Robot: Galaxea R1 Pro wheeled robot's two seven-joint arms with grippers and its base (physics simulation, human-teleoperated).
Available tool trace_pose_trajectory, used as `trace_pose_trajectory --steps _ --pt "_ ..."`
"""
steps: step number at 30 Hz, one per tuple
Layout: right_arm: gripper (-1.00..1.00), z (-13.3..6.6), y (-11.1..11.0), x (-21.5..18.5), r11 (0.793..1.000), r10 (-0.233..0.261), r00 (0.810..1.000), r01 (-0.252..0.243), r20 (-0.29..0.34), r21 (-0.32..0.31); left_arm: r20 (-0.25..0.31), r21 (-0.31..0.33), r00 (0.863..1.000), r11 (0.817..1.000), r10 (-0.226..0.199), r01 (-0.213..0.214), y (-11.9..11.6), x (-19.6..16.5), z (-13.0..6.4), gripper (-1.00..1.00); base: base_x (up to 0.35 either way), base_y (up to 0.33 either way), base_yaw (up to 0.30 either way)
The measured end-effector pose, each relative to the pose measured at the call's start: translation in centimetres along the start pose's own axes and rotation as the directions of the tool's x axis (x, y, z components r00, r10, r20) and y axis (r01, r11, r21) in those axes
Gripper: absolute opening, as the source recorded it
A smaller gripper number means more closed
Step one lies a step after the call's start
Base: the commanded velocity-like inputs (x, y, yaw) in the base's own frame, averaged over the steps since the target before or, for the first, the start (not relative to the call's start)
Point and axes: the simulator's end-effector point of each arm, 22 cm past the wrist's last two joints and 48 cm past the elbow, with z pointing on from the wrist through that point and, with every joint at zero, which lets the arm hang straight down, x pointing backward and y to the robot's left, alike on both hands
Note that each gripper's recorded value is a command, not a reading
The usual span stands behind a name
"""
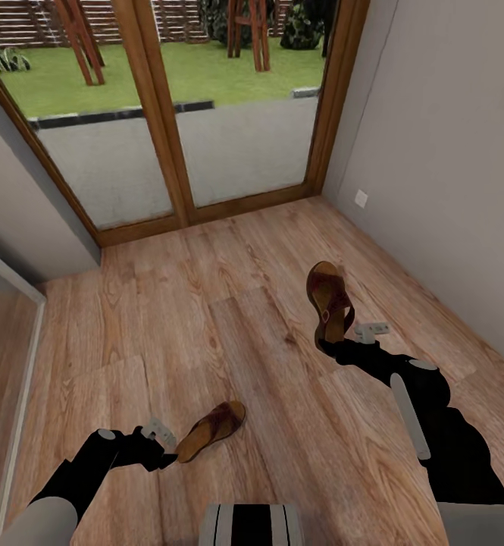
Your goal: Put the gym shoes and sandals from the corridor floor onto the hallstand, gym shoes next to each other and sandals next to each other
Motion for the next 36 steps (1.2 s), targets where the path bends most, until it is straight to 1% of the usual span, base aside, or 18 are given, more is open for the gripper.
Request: trace_pose_trajectory --steps 1,2,4,5,6,10,22,24,26,32,34,36 --pt "-1.00 0.0 0.0 0.0 1.000 0.000 1.000 0.000 0.000 0.000 0.002 -0.006 1.000 1.000 0.009 -0.009 0.1 -0.2 -0.1 1.00 0.000 0.000 0.000" --pt "-1.00 0.0 0.0 0.0 1.000 0.000 1.000 0.000 -0.001 0.000 0.002 -0.016 0.999 0.999 0.034 -0.034 0.3 -0.8 -0.2 1.00 0.000 0.000 0.000" --pt "-1.00 0.0 0.0 0.1 1.000 -0.001 1.000 0.001 -0.001 0.000 0.001 -0.032 0.995 0.994 0.103 -0.103 0.3 -2.2 -0.4 1.00 0.000 0.000 0.000" --pt "-1.00 0.0 0.0 0.1 1.000 -0.001 1.000 0.001 -0.002 -0.001 0.002 -0.043 0.988 0.987 0.153 -0.153 0.3 -3.3 -0.6 1.00 0.000 0.000 0.000" --pt "-1.00 0.0 0.0 0.1 1.000 -0.001 1.000 0.001 -0.002 0.000 0.001 -0.045 0.987 0.986 0.162 -0.162 0.3 -3.5 -0.6 1.00 0.000 0.000 0.000" --pt "-1.00 0.0 0.0 0.1 1.000 -0.001 1.000 0.001 -0.001 0.000 -0.012 -0.051 0.985 0.983 0.175 -0.175 0.2 -3.8 -0.7 1.00 0.000 0.000 0.000" --pt "-1.00 0.0 -0.1 0.1 1.000 -0.001 1.000 0.001 -0.001 0.002 -0.031 -0.041 0.983 0.983 0.180 -0.181 -0.1 -3.1 -0.7 1.00 0.000 0.000 0.000" --pt "-1.00 0.0 -0.1 0.0 1.000 0.000 1.000 0.000 -0.001 0.002 -0.034 -0.037 0.982 0.982 0.186 -0.187 -0.4 -3.0 -0.6 1.00 0.000 0.000 0.000" --pt "-1.00 0.0 -0.1 0.0 1.000 0.000 1.000 0.000 -0.001 0.003 -0.040 -0.029 0.979 0.979 0.201 -0.202 -0.8 -2.9 -0.4 1.00 0.000 0.000 0.000" --pt "-1.00 0.0 -0.1 0.1 1.000 0.000 1.000 0.000 -0.002 0.003 -0.049 -0.022 0.977 0.978 0.208 -0.210 -1.2 -2.6 -0.2 1.00 0.000 0.000 0.000" --pt "-1.00 0.0 -0.1 0.1 1.000 0.000 1.000 0.000 -0.002 0.003 -0.050 -0.021 0.975 0.975 0.219 -0.220 -1.3 -2.7 -0.1 1.00 0.000 0.000 0.000" --pt "-1.00 0.0 -0.1 0.1 1.000 0.000 1.000 0.000 -0.002 0.003 -0.065 -0.017 0.968 0.969 0.243 -0.245 -1.6 -2.9 0.0 1.00 0.000 0.000 0.000"
